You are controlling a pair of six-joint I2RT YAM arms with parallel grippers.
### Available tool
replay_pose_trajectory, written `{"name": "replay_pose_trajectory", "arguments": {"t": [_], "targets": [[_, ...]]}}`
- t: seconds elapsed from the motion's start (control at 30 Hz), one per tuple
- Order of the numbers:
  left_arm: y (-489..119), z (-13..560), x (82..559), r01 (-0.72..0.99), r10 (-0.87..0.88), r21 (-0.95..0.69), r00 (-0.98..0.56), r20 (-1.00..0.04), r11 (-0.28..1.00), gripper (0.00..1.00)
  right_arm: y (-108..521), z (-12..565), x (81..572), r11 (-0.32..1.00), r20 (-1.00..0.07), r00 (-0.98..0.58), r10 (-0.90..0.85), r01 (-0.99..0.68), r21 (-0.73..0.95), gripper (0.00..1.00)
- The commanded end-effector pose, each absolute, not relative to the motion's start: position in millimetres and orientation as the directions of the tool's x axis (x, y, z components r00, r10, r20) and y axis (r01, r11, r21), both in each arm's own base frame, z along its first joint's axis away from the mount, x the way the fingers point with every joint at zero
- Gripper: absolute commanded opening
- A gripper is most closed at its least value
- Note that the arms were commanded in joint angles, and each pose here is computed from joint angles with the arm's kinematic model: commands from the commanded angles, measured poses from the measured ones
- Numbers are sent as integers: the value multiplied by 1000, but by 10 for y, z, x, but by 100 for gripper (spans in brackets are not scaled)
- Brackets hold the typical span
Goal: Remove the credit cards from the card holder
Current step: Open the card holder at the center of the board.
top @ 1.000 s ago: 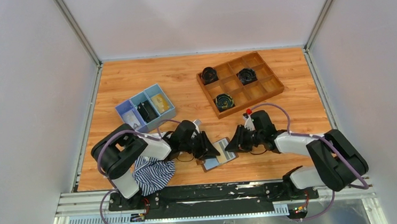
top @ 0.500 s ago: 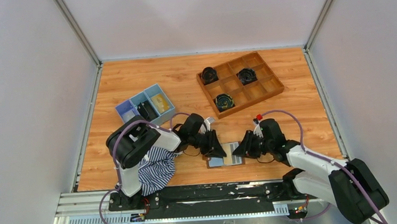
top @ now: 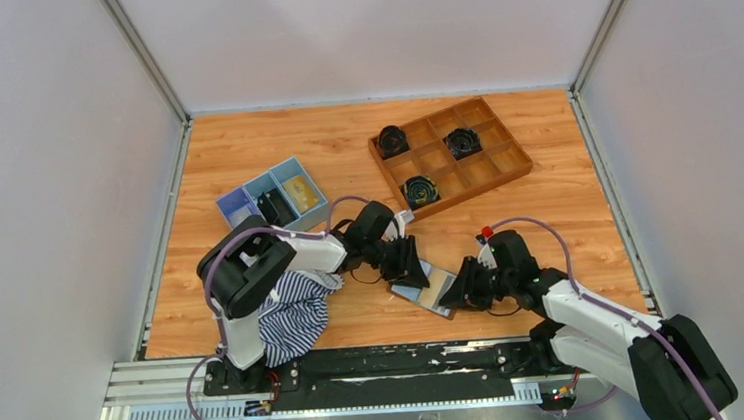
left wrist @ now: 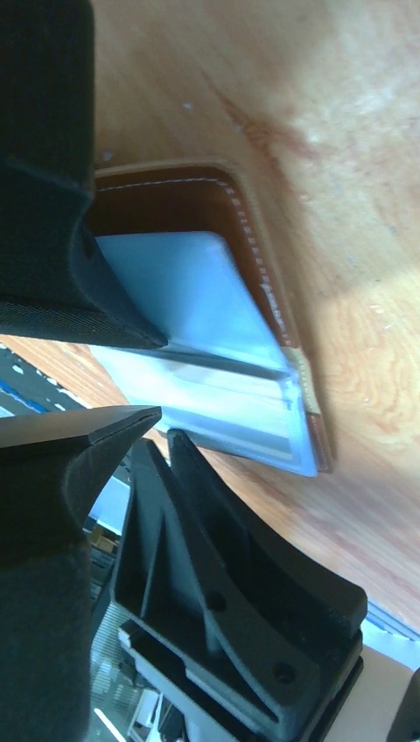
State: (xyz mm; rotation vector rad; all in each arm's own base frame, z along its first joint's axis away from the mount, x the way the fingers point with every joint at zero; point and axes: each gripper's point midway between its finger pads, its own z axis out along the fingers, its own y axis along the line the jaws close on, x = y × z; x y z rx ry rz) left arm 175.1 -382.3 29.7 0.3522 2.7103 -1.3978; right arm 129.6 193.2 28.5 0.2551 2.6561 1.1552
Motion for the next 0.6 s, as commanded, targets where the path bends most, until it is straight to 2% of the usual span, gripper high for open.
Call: {"name": "replay_pose_trajectory", "arguments": {"t": [0.0, 0.27, 0.57], "targets": [[-3731, 383, 1658, 241, 157, -772, -971, -183, 588, 36, 1727, 8, 1005, 735, -44, -956, 290, 193, 650, 30], [-3599, 122, 1527, 204, 159, -737, -978, -131, 644, 37, 1743, 104, 1087, 704, -65, -935, 350, 217, 676, 30], [-3554, 57, 1538, 213, 167, -710, -977, -135, 671, 36, 1831, 330, 1212, 644, -77, -914, 399, 219, 733, 30]]}}
